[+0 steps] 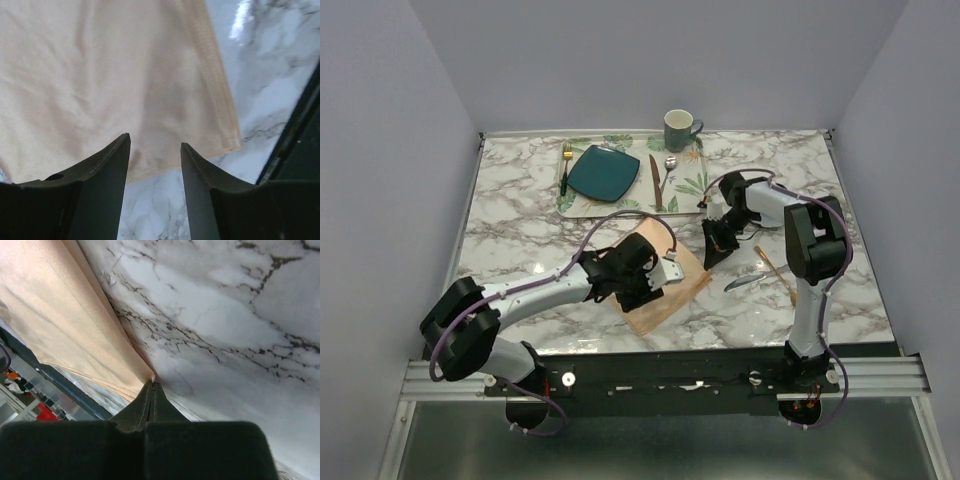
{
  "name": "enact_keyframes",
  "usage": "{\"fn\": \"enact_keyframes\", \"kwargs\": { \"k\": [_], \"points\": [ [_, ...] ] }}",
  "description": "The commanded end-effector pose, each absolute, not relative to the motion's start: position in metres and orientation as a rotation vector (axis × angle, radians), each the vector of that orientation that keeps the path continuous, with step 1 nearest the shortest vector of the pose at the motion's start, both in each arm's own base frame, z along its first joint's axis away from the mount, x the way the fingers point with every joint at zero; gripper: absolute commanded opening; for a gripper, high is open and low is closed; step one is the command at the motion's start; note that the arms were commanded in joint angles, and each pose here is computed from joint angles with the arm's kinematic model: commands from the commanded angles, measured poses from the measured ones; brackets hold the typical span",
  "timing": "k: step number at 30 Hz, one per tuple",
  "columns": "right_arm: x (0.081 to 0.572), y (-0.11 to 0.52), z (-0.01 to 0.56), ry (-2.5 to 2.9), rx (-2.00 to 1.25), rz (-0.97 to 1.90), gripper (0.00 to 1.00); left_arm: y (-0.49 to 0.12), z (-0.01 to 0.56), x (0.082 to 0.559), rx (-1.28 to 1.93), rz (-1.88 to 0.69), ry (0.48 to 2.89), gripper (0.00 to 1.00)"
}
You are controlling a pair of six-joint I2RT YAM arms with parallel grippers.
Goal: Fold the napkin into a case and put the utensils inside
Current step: Fold the rectangle-folded napkin at the center of the board.
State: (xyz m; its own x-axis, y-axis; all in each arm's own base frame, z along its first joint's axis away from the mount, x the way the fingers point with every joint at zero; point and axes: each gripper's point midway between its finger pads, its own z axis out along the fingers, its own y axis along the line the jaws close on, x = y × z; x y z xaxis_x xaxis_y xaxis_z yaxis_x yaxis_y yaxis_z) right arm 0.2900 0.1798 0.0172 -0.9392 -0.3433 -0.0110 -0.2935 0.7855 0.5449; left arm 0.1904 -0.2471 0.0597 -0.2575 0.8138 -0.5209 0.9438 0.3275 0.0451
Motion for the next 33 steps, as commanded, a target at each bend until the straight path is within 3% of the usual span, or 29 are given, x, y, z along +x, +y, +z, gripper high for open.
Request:
{"fn": "enact_keyframes", "kwargs": {
  "k": [1,7,28,33],
  "points": [
    [0.287,0.184,0.030,-2.898,0.530,-0.901,0.01,-0.260,0.062,0.151,1.606,-0.387,2.134,0.57],
    [0.287,0.182,0.026,-2.895,0.527,-0.876,0.01,-0.264,0.045,0.145,1.683,-0.274,2.132,0.56],
    [0.280,0.180,0.019,-2.874,0.516,-0.868,0.01,-0.286,0.031,0.144,1.731,-0.228,2.112,0.50],
    [0.279,0.180,0.019,-2.871,0.513,-0.866,0.01,-0.289,0.034,0.142,1.735,-0.253,2.109,0.53]
  ]
}}
